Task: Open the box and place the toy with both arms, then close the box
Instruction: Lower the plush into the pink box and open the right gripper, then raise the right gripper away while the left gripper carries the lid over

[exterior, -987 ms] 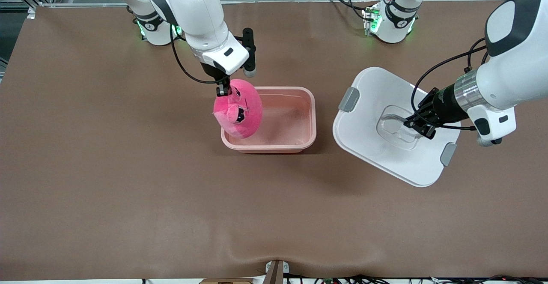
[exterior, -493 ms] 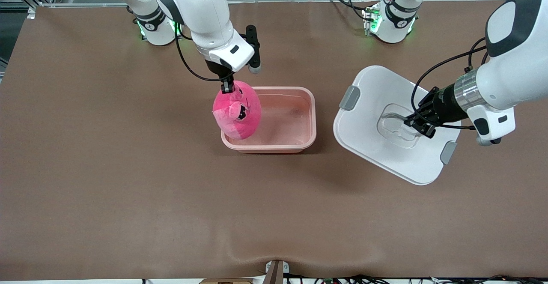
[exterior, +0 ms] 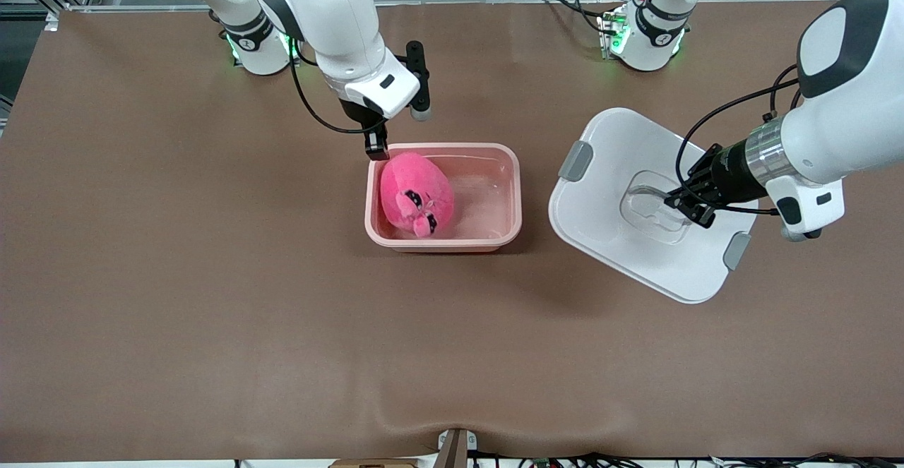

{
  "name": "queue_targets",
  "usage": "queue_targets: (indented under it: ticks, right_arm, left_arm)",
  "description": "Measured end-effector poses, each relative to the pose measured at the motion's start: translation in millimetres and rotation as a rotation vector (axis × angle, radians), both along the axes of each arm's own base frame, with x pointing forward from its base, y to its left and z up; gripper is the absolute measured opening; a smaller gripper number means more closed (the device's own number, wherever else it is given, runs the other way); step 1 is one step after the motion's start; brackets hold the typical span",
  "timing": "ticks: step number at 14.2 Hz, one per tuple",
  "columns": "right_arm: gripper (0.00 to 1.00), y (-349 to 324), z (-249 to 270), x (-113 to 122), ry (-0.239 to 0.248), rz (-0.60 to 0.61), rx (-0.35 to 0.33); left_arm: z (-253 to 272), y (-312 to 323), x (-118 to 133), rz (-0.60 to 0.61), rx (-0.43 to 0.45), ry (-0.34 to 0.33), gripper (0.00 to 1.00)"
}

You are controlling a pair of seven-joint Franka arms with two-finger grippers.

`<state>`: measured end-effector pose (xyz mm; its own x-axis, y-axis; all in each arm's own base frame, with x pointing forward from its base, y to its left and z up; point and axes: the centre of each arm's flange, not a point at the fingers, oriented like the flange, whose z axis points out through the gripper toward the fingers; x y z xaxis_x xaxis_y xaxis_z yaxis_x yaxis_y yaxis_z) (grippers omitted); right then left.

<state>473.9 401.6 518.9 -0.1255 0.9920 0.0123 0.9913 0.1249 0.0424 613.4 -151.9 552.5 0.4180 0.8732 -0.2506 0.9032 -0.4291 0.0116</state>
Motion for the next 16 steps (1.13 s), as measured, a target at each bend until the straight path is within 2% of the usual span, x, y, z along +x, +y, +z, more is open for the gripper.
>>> queue_targets:
  ticks: [3, 4, 11, 13, 16]
  right_arm:
    - [0.97, 0.5, 3.9, 1.1, -0.007, -0.002, 0.009]
    - [1.0, -0.1, 5.0, 2.0, -0.01, -0.003, 0.011]
    - [1.0, -38.2, 7.2, 30.0, -0.019, -0.08, -0.004]
    - [1.0, -65.9, 11.6, 46.7, -0.022, -0.147, -0.003]
    - [1.0, -105.2, 14.8, 62.4, 0.01, -0.295, -0.024]
  left_arm:
    - [0.0, 0.2, 0.0, 0.0, 0.0, 0.0, 0.07]
    - [0.0, 0.2, 0.0, 0.0, 0.0, 0.0, 0.07]
    - [-2.6, -11.5, -2.4, -0.02, -0.002, 0.005, 0.07]
    - [-4.1, -31.3, -6.8, -0.025, -0.001, 0.01, 0.07]
    - [-9.2, -75.8, -15.4, 0.068, 0.005, 0.03, 0.07]
